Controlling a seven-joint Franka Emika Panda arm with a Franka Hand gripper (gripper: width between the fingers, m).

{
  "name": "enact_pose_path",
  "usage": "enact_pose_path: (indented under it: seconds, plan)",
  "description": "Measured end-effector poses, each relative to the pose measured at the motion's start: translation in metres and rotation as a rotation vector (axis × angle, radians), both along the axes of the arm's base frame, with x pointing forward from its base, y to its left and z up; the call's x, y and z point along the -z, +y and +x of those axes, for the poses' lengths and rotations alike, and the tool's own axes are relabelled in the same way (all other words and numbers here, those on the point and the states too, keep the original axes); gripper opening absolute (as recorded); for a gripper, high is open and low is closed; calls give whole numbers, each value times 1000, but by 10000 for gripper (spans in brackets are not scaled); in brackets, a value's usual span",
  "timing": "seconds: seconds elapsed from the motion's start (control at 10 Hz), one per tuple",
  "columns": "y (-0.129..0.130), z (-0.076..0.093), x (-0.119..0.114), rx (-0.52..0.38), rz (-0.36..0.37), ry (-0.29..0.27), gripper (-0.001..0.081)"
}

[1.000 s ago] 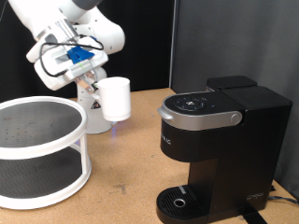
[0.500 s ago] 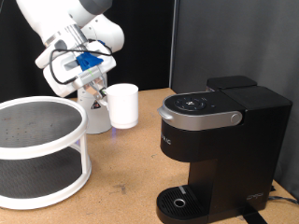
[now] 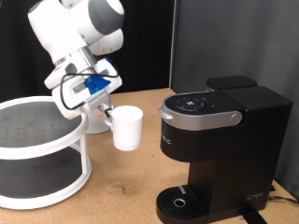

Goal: Make a cup of coffee with the keurig machine

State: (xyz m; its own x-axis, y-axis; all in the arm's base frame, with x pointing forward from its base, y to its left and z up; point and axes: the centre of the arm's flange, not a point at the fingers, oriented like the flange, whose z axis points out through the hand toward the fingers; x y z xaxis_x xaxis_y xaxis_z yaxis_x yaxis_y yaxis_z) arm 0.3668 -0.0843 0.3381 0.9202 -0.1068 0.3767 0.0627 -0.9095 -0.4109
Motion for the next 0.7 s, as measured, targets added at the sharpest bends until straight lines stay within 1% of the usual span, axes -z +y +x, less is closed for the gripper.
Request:
enact_pose_path:
  seconds: [0.3,0.7]
  plan:
    - [8,6,28,-1,-16,2,67]
    - [14,6,59,-5,-34,7,67]
